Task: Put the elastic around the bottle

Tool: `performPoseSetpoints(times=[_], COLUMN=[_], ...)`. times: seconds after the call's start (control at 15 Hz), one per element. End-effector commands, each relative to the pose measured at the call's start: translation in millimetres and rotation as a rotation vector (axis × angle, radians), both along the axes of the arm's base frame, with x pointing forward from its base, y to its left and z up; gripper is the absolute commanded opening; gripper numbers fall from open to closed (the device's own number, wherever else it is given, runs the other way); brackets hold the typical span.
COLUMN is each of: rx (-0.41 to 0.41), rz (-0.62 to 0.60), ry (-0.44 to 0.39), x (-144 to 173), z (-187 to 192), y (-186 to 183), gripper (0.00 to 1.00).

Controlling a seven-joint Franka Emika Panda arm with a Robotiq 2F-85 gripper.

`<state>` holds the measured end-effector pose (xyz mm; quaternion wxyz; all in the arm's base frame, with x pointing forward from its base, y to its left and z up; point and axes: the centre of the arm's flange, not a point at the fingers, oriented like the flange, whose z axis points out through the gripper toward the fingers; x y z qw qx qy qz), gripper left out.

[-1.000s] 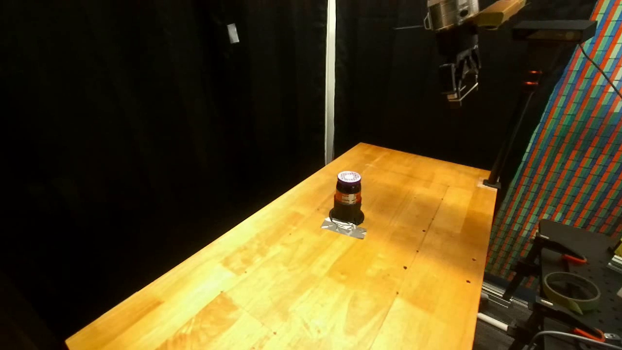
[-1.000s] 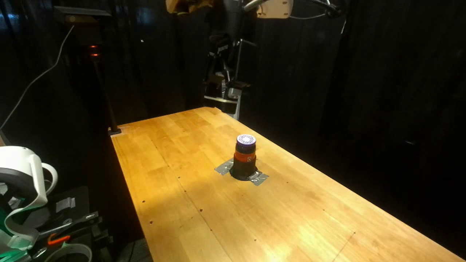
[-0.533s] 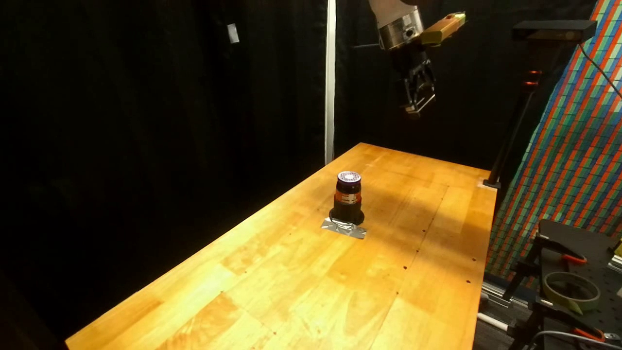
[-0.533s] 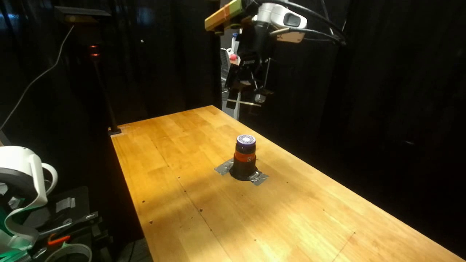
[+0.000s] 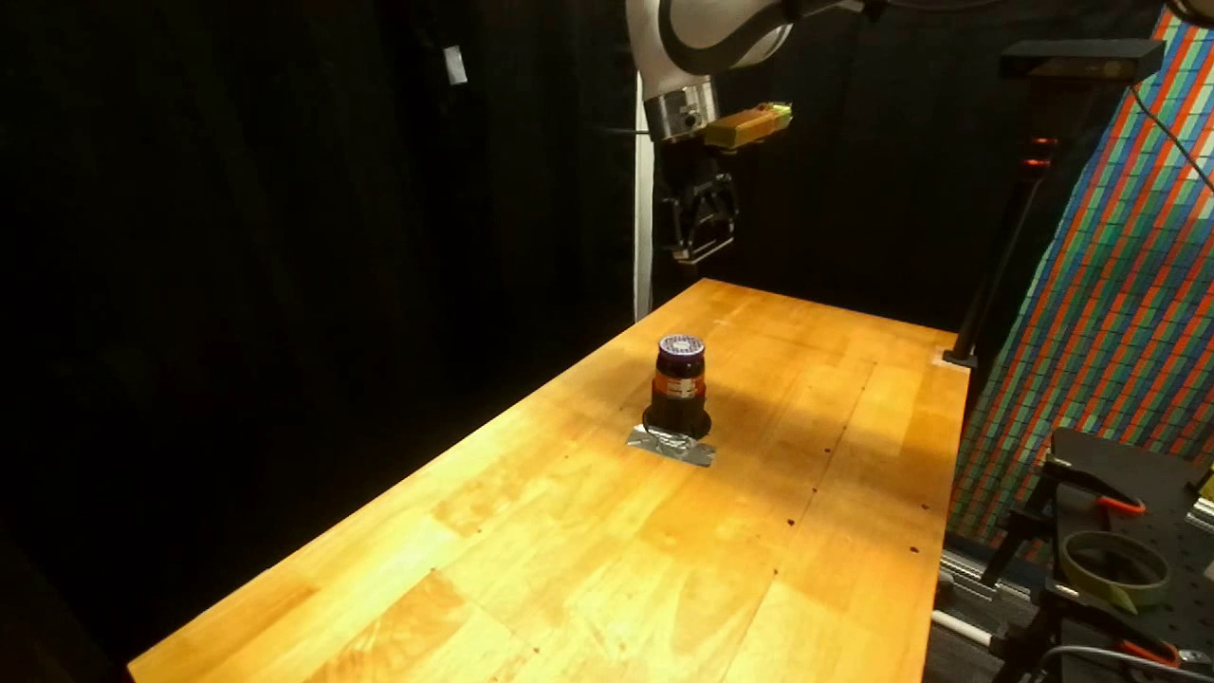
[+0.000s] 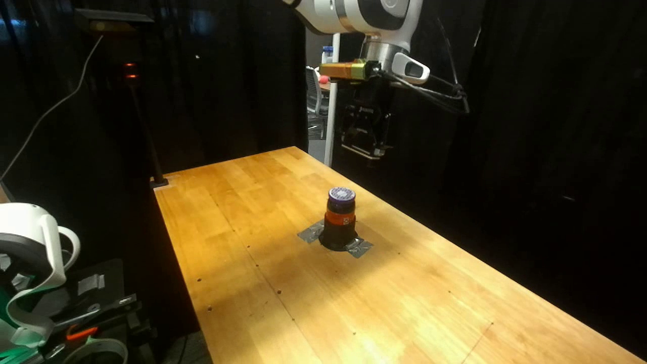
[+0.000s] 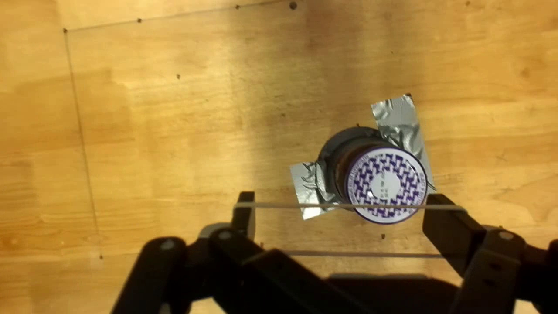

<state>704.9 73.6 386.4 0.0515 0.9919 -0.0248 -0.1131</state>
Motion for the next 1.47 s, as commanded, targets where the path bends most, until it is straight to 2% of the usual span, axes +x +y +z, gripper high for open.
performPoseSetpoints(times=[0.0, 0.33, 0.47, 0.87, 1.4], rx=[0.044, 0.06, 0.081, 0.142, 0.123], rz=[-0.011, -0.004, -0.008, -0.029, -0.06], ry=[-0.034, -0.024, 0.014, 0.145, 0.228], x=[76, 93, 92, 66, 33], z=[-20, -73, -89, -120, -150], y=[28, 41, 43, 38, 24], gripper=[1.0, 1.0, 1.0, 1.0, 1.0])
